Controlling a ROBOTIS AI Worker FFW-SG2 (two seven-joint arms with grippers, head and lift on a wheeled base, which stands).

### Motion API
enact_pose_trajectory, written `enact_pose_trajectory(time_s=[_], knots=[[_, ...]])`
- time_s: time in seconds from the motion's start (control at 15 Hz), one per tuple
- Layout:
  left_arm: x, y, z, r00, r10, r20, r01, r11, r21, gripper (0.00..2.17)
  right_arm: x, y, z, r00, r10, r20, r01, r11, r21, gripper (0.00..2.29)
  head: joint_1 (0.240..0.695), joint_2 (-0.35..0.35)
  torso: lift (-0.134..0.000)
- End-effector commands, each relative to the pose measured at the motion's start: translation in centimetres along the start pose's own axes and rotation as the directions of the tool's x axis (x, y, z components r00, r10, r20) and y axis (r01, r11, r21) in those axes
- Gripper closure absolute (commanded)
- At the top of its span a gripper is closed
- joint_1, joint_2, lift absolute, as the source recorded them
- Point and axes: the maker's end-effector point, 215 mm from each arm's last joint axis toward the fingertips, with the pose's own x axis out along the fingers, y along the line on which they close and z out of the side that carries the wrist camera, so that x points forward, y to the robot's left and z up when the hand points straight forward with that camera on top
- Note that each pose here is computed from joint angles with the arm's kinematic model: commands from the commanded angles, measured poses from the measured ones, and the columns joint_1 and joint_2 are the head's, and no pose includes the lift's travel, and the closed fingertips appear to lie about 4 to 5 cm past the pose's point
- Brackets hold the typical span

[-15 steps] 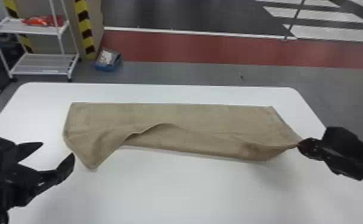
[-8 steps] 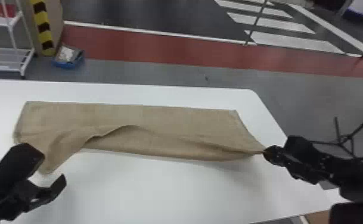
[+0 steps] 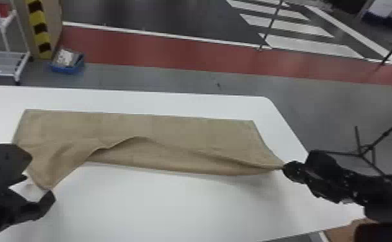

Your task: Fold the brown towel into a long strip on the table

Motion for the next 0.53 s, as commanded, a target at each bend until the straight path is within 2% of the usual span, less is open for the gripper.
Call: enact_pose_trajectory(time_s=[0.0, 0.07, 0.47], knots=[[0.3, 0.4, -0.21, 1.0, -0.004, -0.011, 0.004, 1.0, 0.003, 0.37, 0.13, 0.0, 0.16, 1.0, -0.001, 0.005, 0.001, 1.0, -0.007, 1.48, 0.695, -0.302, -0.123], [0.41, 0.31, -0.25, 1.0, -0.013, -0.014, 0.013, 1.0, 0.004, 0.45, 0.25, -0.01, 0.35, 1.0, -0.001, 0.009, 0.001, 1.0, -0.006, 1.48, 0.695, -0.3, -0.123], [0.13, 0.26, -0.46, 1.0, -0.012, -0.017, 0.012, 1.0, 0.011, 0.45, 0.54, -0.11, 0.66, 1.0, -0.001, 0.015, 0.001, 1.0, -0.005, 1.48, 0.695, -0.287, -0.123]])
